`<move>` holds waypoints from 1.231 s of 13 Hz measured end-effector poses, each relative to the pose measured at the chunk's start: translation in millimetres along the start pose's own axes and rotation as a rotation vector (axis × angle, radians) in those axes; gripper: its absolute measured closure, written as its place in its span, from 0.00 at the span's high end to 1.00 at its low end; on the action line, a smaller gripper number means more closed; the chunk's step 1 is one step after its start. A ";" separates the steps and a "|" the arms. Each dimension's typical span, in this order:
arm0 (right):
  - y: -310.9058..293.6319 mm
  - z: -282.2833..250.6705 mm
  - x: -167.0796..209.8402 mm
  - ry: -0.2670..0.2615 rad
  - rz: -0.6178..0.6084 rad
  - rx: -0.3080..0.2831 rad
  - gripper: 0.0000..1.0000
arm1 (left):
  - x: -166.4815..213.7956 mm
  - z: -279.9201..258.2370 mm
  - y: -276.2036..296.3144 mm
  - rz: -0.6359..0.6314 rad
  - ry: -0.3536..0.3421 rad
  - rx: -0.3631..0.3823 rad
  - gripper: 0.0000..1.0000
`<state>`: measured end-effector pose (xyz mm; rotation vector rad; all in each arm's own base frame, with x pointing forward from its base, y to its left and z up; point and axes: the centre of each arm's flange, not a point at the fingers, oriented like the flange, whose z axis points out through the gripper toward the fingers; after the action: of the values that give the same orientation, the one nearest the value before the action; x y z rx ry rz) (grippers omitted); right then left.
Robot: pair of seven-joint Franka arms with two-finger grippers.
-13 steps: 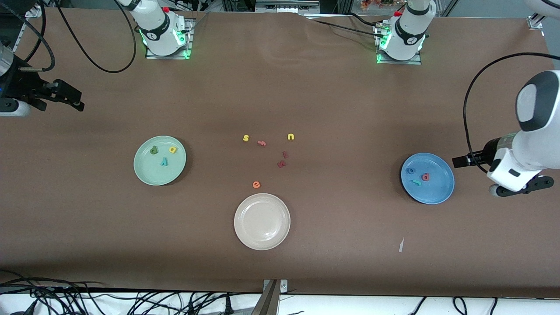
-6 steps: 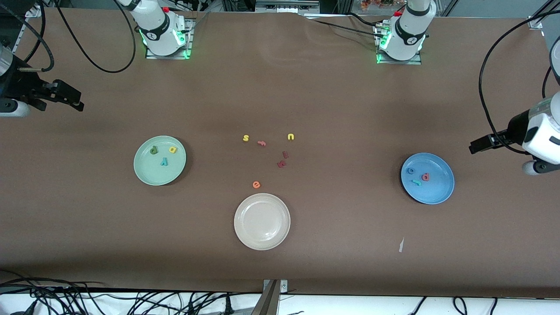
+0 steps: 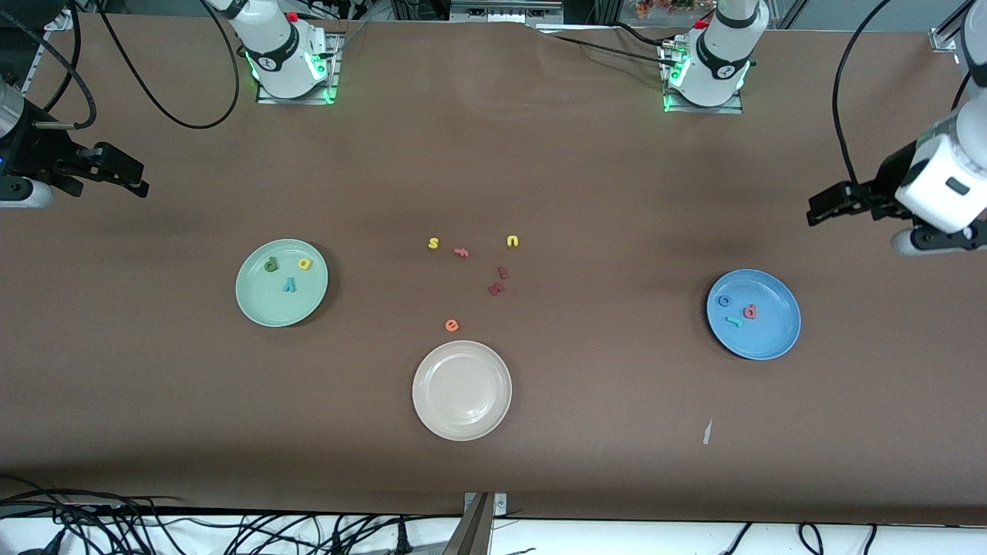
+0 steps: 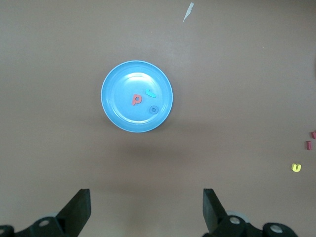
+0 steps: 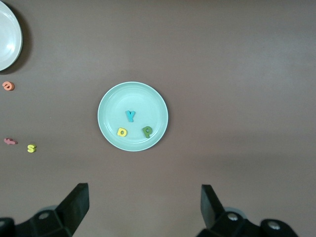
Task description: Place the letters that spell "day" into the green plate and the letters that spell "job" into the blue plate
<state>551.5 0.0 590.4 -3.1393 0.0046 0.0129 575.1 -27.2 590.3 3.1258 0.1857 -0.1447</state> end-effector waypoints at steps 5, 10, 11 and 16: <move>0.1 0.2 0.1 0.000 0.000 0.000 1.00 | -2.9 -1.5 -24.4 0.167 -0.022 0.002 1.00; 0.7 0.5 0.2 -0.001 0.001 0.000 1.00 | -6.0 -9.8 -48.6 0.238 -0.011 0.001 1.00; 0.8 0.5 0.2 -0.001 0.001 0.000 1.00 | -6.4 -10.3 -48.3 0.219 -0.010 0.002 1.00; 0.9 0.6 0.2 -0.001 0.001 0.000 1.00 | -10.5 -13.6 -40.3 0.194 0.052 0.006 1.00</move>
<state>551.8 -0.9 589.7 -3.1392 0.0061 0.0151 561.3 11.8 604.7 3.1322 -0.1180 -0.0627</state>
